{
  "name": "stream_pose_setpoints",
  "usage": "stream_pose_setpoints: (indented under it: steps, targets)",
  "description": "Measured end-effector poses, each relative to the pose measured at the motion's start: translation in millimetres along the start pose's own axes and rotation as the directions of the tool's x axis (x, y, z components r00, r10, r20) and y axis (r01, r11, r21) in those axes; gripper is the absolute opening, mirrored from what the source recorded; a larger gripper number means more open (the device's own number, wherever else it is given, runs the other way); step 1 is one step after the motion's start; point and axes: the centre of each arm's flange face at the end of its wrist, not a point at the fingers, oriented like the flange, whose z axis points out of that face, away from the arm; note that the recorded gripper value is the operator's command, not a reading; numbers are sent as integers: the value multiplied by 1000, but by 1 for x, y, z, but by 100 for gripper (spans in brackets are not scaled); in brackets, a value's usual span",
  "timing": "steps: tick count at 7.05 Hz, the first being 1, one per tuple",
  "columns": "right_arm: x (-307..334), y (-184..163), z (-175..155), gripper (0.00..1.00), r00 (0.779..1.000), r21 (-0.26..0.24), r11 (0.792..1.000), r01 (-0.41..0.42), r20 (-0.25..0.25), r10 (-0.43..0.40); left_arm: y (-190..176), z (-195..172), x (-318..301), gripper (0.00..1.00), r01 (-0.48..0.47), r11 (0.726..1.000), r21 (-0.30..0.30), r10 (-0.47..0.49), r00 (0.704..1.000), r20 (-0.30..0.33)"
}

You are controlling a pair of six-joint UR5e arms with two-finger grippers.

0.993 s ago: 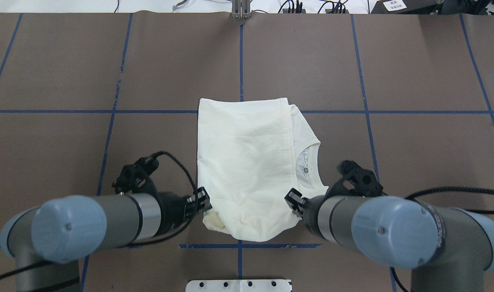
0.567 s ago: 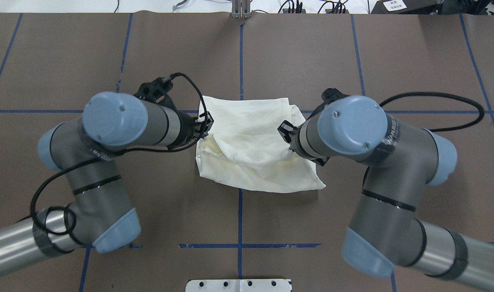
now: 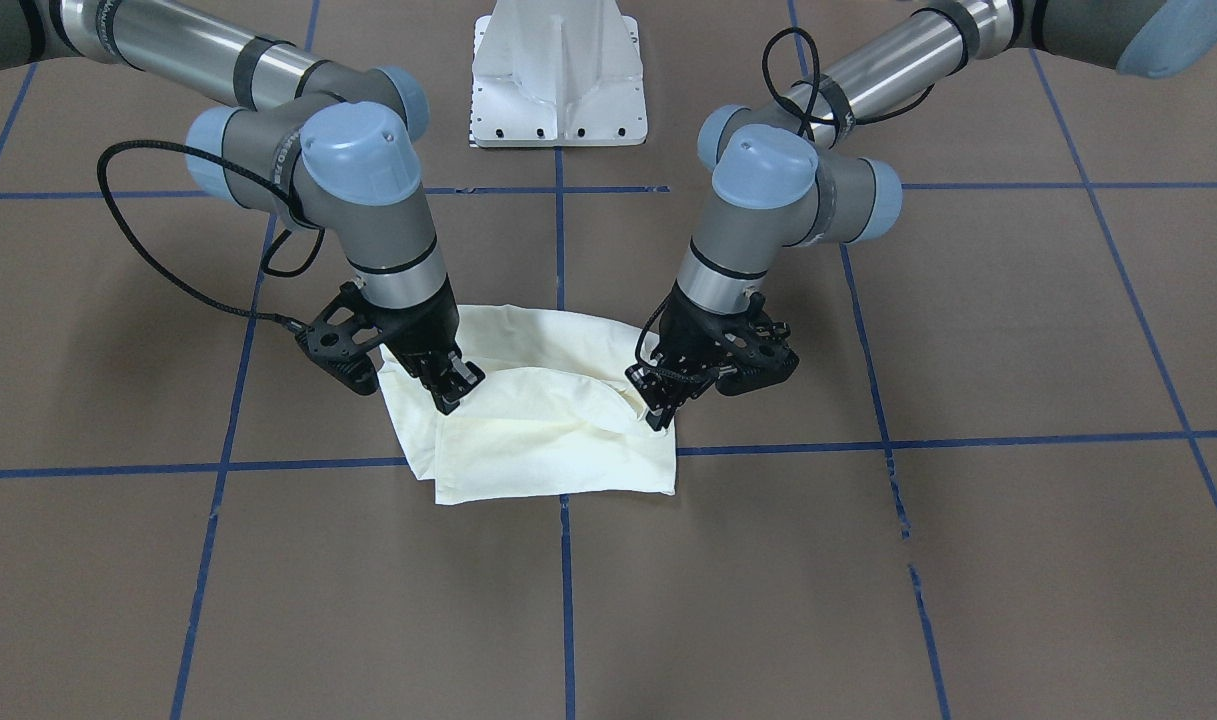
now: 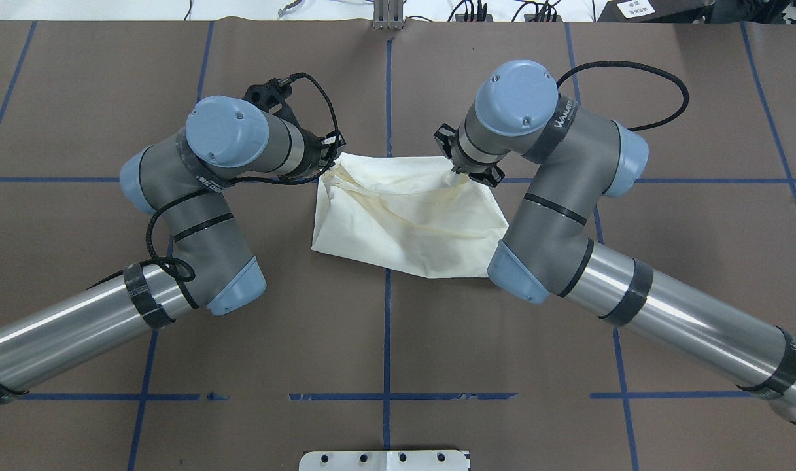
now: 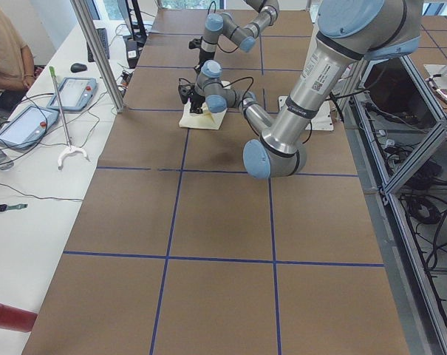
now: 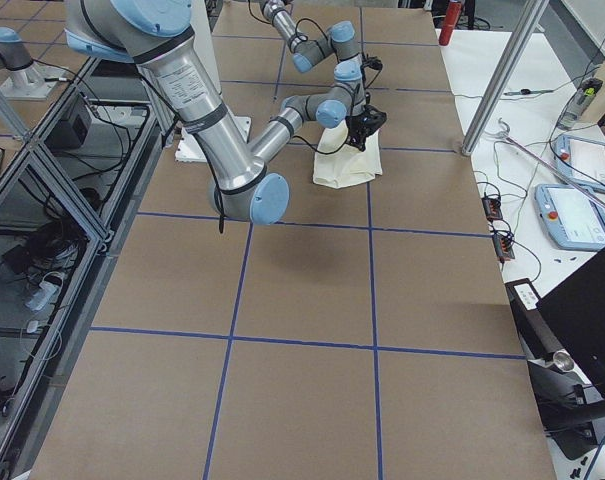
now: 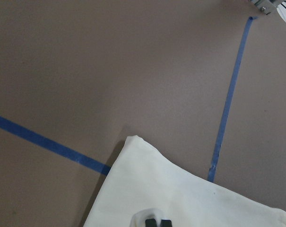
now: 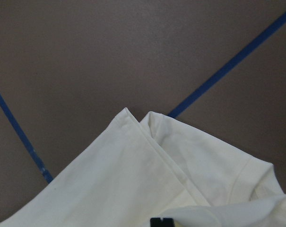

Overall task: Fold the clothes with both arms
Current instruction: 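Lift the near edge with both grippers and fold it toward the far edge, then lower the folded edge onto the far half with both grippers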

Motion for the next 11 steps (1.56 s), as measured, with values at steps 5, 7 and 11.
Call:
stream_pose_setpoints:
  steps: [5, 7, 11]
  targets:
    - [-19, -42, 37, 0, 999, 3, 999, 35, 8, -35, -52, 5, -28, 17, -175, 985, 12, 175, 978, -111]
    - [-19, -44, 38, 0, 999, 2, 999, 35, 6, -35, -45, 1, -77, 0, -263, 964, -36, 250, 947, -201]
    - [-20, -49, 34, 0, 999, -1, 1000, 30, 10, -30, 7, 11, -82, 0, -312, 941, -130, 273, 929, -248]
